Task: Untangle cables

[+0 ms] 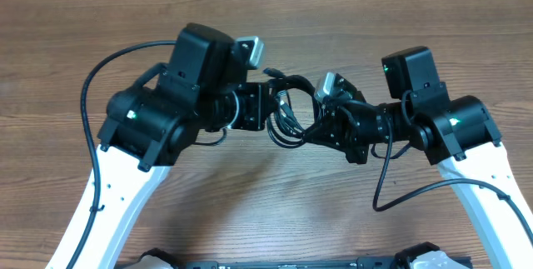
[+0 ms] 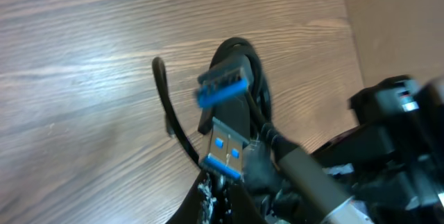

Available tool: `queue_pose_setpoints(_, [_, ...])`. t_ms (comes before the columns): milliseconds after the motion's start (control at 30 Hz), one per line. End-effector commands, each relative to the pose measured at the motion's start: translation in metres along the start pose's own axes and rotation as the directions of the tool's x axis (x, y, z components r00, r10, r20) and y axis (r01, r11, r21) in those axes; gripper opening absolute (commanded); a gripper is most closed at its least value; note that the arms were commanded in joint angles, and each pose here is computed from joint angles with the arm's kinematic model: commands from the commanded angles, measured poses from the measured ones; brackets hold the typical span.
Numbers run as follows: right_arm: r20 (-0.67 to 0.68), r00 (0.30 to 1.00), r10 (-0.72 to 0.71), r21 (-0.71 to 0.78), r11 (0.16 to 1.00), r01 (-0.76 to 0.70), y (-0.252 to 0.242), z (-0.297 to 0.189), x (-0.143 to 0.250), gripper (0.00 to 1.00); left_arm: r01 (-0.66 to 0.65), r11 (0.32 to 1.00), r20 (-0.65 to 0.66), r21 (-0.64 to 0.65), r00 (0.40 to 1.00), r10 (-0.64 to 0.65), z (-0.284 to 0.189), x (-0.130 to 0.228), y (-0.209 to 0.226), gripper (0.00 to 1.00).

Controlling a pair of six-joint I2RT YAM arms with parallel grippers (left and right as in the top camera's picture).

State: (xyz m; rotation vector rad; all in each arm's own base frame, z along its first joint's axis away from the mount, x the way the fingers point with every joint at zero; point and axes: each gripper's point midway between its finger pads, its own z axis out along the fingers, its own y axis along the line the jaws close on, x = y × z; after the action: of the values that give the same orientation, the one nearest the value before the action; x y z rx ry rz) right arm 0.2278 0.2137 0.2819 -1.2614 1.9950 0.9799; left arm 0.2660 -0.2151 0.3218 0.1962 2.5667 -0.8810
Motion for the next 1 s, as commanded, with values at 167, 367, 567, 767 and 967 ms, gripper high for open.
queue_pose_setpoints(167, [0.127, 0.972, 0.197, 0.181, 0.959, -0.218, -0.055, -0.025, -0.015, 0.04, 0.007, 1.0, 0.016, -0.011, 1.0, -0.007, -0.018, -0.002, 0.007, 0.04])
queue_pose_setpoints(367, [0.229, 0.913, 0.337, 0.252, 0.886, -0.39, -0.082, -0.042, -0.021, 0.04, 0.002, 1.0, 0.015, -0.014, 1.0, -0.002, -0.018, -0.002, 0.007, 0.04])
queue_pose_setpoints(567, [0.232, 0.842, 0.487, 0.407, 0.737, -0.539, -0.106, -0.051, 0.008, 0.31, 0.003, 0.999, 0.025, -0.032, 1.0, -0.002, -0.018, -0.004, 0.011, 0.04])
queue_pose_setpoints(767, [0.133, 0.894, 0.428, 0.411, 0.797, -0.443, -0.096, -0.047, 0.02, 0.7, 0.003, 0.999, 0.025, -0.032, 1.0, -0.002, -0.018, -0.004, 0.01, 0.04])
queue_pose_setpoints(967, [0.123, 0.962, 0.243, 0.091, 0.963, -0.255, -0.042, -0.031, -0.006, 0.69, 0.003, 1.0, 0.026, -0.031, 1.0, -0.002, -0.018, -0.004, 0.01, 0.04])
